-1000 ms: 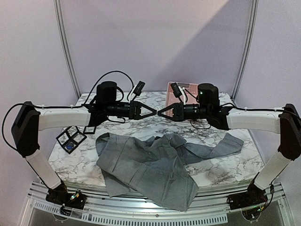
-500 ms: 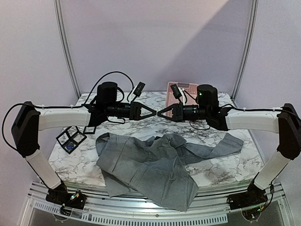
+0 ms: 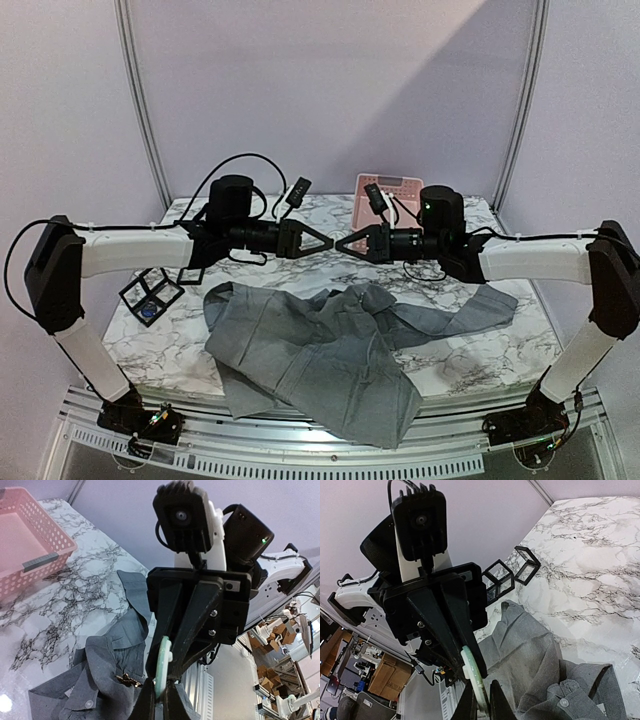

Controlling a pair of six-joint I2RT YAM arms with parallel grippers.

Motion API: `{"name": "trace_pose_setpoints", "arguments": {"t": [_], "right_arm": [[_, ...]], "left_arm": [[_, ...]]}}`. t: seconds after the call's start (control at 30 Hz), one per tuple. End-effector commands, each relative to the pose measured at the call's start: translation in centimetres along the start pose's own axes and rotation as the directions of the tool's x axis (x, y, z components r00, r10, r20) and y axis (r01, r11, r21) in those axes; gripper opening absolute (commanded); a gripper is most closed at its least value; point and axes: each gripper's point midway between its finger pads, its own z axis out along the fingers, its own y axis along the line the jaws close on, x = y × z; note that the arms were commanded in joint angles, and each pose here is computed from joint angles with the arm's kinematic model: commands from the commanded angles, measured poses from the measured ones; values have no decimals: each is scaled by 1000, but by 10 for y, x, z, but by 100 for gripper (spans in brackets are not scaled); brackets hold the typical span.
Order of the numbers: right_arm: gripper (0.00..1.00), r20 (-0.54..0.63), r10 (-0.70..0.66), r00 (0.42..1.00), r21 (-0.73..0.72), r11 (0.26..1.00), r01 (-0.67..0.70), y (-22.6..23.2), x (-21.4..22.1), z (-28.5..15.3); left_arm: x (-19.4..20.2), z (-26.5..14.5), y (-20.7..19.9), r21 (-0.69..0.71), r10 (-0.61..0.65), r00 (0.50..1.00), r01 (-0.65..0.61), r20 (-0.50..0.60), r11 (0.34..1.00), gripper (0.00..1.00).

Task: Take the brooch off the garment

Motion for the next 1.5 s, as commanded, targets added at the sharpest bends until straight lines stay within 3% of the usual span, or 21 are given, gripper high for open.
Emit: {"name": "trace_pose_setpoints", "arguments": {"t": [0.0,0.57,1.47], "right_arm": [[0,114,30,993,164,985,-48,-43,-18,-12],[6,50,-20,999,118,993,14,-35,-14,-4],[7,150,-30,988,176,984,4,-38,-24,-19]], "left_arm": [[10,7,-37,132,42,997,-33,-64,991,0],[10,8,-33,131,24,997,-15,-68,991,0],[9,7,-28,123,3,998,4,-61,992,0]]}}
